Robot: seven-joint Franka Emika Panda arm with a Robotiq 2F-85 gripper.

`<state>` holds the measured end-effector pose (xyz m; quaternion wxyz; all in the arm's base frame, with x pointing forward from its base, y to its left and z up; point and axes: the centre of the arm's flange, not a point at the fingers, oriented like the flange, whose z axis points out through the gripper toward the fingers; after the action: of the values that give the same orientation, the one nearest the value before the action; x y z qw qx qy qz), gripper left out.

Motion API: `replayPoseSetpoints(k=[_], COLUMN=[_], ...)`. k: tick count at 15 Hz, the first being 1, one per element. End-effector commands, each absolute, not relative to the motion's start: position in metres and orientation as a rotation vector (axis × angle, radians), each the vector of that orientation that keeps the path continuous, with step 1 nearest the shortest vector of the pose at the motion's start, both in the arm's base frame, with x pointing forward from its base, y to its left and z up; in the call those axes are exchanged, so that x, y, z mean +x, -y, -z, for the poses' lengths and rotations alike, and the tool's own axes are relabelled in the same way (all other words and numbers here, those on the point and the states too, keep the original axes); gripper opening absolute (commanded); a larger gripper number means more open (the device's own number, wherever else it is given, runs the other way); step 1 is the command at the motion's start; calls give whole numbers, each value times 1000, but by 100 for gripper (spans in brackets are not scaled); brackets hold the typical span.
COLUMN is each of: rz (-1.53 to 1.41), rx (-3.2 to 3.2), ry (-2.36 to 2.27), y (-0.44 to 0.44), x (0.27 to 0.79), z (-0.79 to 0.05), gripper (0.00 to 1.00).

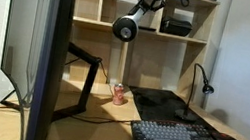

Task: Take the headphones off the back of the computer and put them near the lamp

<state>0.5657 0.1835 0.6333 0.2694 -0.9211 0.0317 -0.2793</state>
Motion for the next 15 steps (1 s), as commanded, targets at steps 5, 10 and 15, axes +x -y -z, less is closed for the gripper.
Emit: replayPoseSetpoints(k=[5, 10, 15], rz=[878, 843, 825], rx=[-2441, -2347, -2194], ry=[-388, -682, -1026], y=[-92, -33, 97], x=[520, 527, 536], z=[-632, -619, -599], gripper=[46, 21, 21])
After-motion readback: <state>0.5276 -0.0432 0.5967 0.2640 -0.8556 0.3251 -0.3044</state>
